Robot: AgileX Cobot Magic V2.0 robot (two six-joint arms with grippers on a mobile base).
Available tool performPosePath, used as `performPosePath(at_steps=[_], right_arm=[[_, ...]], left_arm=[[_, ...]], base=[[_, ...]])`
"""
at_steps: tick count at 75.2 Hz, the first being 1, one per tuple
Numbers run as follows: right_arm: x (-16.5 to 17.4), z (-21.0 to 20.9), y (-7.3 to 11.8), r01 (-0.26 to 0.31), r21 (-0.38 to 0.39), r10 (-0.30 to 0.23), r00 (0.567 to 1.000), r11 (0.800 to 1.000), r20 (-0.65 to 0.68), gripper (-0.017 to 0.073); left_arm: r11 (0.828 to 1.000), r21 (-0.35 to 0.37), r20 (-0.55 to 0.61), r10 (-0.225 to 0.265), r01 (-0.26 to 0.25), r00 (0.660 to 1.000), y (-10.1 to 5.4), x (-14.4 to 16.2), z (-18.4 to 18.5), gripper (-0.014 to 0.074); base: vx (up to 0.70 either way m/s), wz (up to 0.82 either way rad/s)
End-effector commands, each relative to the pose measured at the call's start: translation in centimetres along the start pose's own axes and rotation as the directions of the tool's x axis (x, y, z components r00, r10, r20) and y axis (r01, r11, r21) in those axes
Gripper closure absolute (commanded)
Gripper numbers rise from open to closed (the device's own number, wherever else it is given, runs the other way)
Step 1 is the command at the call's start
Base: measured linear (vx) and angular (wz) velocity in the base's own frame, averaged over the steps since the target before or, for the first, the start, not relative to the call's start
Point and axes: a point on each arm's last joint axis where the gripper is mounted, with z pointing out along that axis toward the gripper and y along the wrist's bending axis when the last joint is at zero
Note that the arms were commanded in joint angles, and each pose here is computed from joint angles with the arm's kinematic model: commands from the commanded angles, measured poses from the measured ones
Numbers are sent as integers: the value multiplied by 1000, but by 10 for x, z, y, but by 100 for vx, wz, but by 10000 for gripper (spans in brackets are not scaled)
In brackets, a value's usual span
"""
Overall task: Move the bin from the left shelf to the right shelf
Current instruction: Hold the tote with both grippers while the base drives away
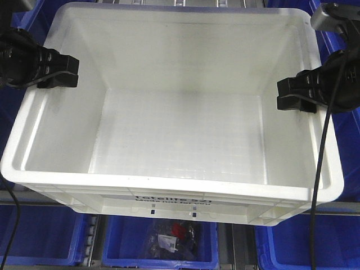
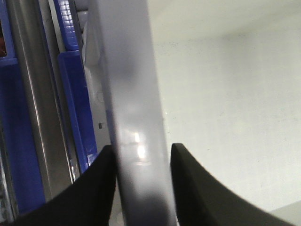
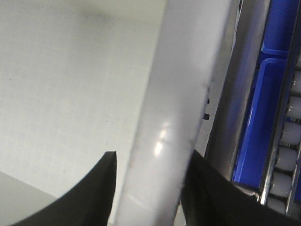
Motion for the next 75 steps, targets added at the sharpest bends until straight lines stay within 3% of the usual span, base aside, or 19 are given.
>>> performPosePath(at_steps=[1,75], right_arm=[[-14,-19,3,28,10,-29,987,1000,160,564],[-14,-19,3,28,10,-29,987,1000,160,564]], left_arm=[[998,58,158,29,-38,987,-16,-12,-30,591],[998,58,158,29,-38,987,-16,-12,-30,591]], base=[[-12,6],[-12,-9]])
